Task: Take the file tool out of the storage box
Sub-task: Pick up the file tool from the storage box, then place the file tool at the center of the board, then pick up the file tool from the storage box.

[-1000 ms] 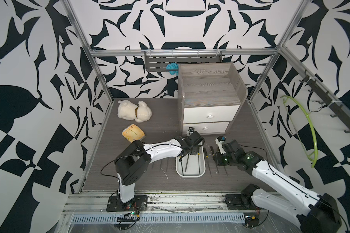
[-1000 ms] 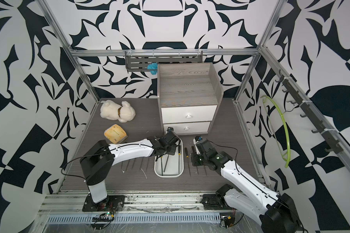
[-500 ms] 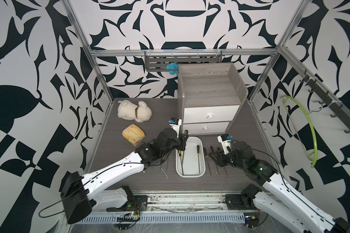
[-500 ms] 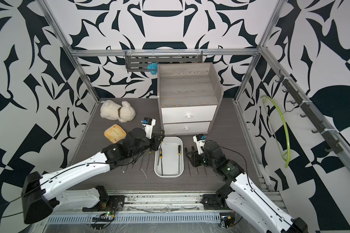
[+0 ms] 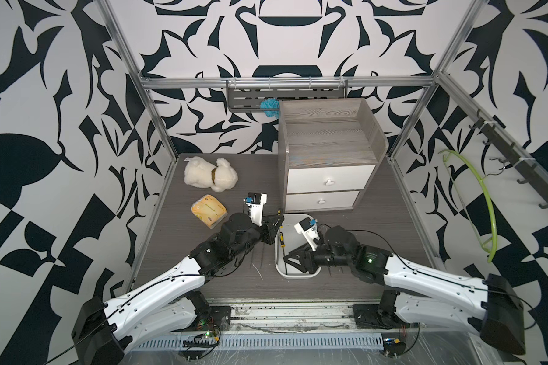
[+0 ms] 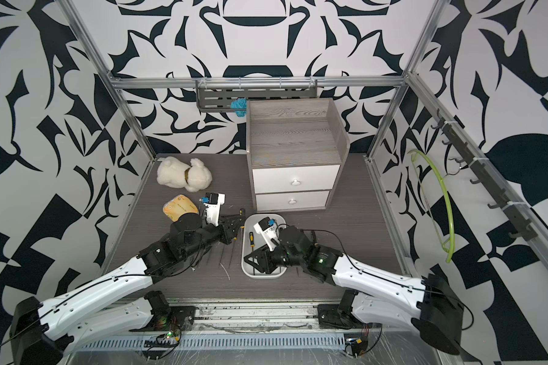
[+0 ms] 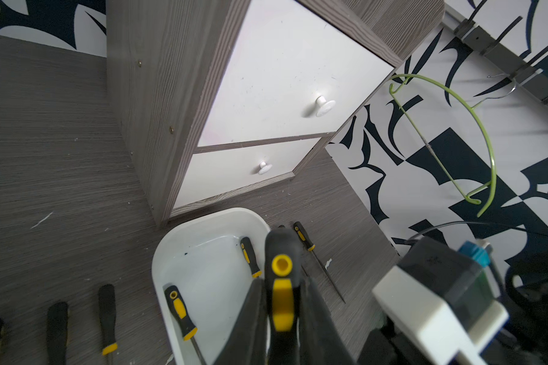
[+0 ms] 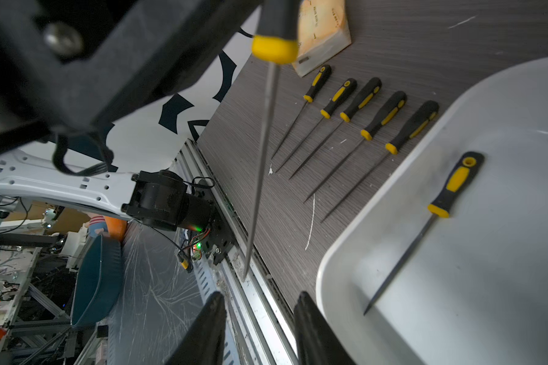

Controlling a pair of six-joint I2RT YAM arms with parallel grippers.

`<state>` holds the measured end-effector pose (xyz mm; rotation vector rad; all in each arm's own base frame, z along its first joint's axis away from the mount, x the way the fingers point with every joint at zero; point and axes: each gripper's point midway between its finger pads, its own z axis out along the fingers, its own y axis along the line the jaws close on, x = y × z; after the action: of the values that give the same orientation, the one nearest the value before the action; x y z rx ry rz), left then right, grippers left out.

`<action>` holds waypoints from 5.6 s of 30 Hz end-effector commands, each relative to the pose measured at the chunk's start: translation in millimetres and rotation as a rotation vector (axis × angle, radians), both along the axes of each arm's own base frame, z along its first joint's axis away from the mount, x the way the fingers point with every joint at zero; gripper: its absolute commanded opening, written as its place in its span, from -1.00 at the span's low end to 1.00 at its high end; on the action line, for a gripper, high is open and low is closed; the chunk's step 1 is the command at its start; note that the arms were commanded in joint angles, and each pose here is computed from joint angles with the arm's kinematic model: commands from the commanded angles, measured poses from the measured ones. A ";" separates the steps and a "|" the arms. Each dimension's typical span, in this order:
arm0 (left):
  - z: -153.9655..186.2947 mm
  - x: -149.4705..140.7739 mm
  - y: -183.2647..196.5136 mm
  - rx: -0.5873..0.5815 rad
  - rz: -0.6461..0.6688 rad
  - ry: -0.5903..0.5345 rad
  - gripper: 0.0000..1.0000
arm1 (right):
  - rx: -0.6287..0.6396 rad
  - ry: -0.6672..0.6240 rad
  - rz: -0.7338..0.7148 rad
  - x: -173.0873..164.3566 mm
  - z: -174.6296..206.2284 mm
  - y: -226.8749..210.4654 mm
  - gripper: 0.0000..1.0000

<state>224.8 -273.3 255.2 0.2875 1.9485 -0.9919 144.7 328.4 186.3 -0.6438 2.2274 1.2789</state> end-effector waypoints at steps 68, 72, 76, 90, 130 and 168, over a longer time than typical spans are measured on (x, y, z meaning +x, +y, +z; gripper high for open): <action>-21.3 -2.9 -3.3 0.059 -0.006 0.134 1.00 | -1.552 0.702 -0.491 20.7 -164.1 -302.7 -0.99; -24.0 -1.8 -5.0 0.065 -0.006 0.140 1.00 | -1.557 0.700 -0.496 21.2 -164.0 -303.8 -0.91; -26.6 0.2 -5.5 0.073 0.000 0.142 1.00 | -1.561 0.701 -0.502 21.9 -163.9 -305.0 -0.73; -55.1 4.8 -26.8 0.143 -0.048 0.231 0.98 | -1.524 0.651 -0.534 27.8 -155.7 -303.8 -0.56; -221.4 29.4 -99.5 0.711 -0.037 0.510 0.26 | -0.424 0.132 -0.516 85.9 -83.5 -158.7 -0.63; -252.0 33.7 -83.8 0.865 0.015 0.564 -0.09 | -0.442 0.289 -0.395 76.8 -128.3 -128.6 -0.65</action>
<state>267.1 -378.0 25.2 0.4825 2.7479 -0.2699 217.8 194.6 47.6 -0.1290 2.7767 0.6939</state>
